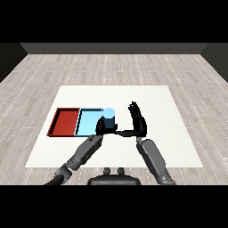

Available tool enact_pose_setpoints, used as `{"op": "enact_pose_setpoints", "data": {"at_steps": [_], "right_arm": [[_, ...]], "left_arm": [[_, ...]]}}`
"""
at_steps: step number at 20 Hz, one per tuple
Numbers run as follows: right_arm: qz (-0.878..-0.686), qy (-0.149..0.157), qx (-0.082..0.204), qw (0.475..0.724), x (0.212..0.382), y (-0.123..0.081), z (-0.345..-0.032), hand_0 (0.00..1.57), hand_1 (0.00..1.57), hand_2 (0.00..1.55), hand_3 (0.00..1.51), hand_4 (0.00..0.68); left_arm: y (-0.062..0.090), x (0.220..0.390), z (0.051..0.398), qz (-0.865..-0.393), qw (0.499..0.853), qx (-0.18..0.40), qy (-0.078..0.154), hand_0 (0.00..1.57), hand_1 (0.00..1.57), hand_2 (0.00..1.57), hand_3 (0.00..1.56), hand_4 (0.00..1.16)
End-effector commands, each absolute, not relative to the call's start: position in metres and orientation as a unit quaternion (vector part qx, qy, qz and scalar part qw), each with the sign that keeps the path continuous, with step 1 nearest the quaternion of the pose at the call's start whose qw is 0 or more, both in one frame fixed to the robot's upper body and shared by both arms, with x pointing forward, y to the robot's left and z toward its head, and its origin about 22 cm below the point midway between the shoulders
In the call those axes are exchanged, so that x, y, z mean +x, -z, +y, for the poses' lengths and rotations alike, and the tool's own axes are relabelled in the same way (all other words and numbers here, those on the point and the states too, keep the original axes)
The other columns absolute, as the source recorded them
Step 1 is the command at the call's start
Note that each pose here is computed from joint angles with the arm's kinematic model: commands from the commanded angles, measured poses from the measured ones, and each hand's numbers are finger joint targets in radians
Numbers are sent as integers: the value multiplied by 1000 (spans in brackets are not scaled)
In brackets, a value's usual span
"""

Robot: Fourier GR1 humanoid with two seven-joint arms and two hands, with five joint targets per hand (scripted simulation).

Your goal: Pick the blue can and put it in the blue box

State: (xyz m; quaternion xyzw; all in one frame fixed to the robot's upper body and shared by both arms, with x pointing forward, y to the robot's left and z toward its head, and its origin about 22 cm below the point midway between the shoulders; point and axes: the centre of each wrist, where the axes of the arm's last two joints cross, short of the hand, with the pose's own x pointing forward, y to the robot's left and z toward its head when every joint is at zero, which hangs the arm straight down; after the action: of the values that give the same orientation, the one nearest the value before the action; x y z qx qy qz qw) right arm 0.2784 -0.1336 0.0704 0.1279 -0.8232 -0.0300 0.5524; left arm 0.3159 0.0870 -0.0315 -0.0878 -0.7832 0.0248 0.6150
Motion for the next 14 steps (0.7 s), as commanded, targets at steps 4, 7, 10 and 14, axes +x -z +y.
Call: {"op": "enact_pose_setpoints", "data": {"at_steps": [4,7,10,14], "right_arm": [[-828,131,109,535,254,-64,-187,0,0,0,0,0],[-827,137,111,535,268,-51,-189,0,0,0,0,0],[-824,139,116,537,261,-55,-202,0,0,0,0,0],[-819,151,107,543,274,-43,-219,0,0,0,0,0]], "left_arm": [[26,328,130,-792,611,-16,-1,1571,1571,1571,1520,1149],[-9,355,177,-785,618,32,-2,1571,1571,1571,1527,1155],[9,359,190,-776,626,80,9,1571,1571,1571,1515,1146],[-5,383,229,-726,665,167,44,1571,1571,1571,1504,1115]]}}
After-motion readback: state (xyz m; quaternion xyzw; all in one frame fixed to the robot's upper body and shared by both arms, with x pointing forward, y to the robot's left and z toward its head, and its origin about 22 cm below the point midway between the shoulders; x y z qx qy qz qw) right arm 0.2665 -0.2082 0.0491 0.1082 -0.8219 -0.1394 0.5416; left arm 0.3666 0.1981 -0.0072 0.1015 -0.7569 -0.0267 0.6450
